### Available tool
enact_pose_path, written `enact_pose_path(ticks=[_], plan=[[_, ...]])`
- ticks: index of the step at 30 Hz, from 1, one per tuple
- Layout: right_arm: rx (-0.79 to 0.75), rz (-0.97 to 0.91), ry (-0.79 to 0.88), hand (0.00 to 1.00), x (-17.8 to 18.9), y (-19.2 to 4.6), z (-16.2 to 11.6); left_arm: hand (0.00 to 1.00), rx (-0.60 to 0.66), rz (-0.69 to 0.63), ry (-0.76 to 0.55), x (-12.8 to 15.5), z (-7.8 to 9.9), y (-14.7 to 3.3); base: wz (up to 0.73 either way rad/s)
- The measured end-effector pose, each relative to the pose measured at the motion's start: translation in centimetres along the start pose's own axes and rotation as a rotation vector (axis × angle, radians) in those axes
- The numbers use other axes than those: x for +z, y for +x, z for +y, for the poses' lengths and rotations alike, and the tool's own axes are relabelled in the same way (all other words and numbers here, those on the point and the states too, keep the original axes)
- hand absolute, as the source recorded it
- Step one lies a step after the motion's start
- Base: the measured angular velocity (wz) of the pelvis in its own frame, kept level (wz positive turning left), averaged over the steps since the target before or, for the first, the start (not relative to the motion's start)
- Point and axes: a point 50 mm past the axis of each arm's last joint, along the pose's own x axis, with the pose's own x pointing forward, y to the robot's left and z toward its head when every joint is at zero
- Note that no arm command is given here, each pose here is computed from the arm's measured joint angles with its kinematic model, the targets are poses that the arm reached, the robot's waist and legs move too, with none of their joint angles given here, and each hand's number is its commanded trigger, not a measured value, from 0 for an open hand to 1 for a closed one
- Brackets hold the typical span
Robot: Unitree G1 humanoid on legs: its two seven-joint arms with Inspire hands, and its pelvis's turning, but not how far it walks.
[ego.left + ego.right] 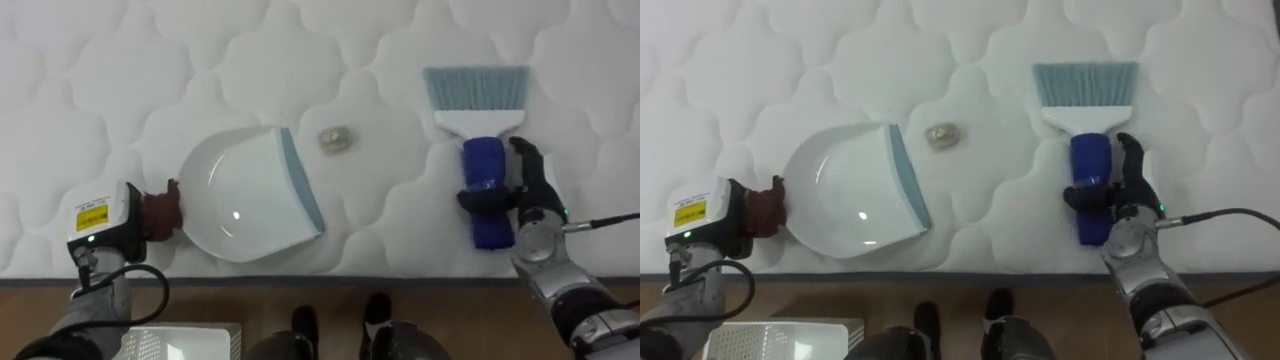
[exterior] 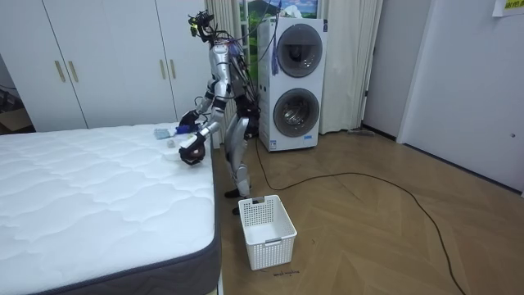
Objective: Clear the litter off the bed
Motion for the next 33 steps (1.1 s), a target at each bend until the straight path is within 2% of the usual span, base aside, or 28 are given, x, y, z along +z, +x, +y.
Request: enact_pose_path(ticks=[6,10,33], plan=[[-0.016,0.041,-0.04,1.0,-0.5,0.4,-1.0,1.0,-0.001,-0.005,-0.007,0.2,0.0,0.0,0.01],[0.039,0.067,-0.107,1.0,-1.2,0.0,-0.3,1.0,-0.002,-0.008,-0.008,0.4,0.1,0.2,0.09],[0.018,0.108,-0.092,1.0,-1.9,-0.2,-0.1,1.0,0.039,-0.007,0.019,0.8,0.5,0.5,0.02]])
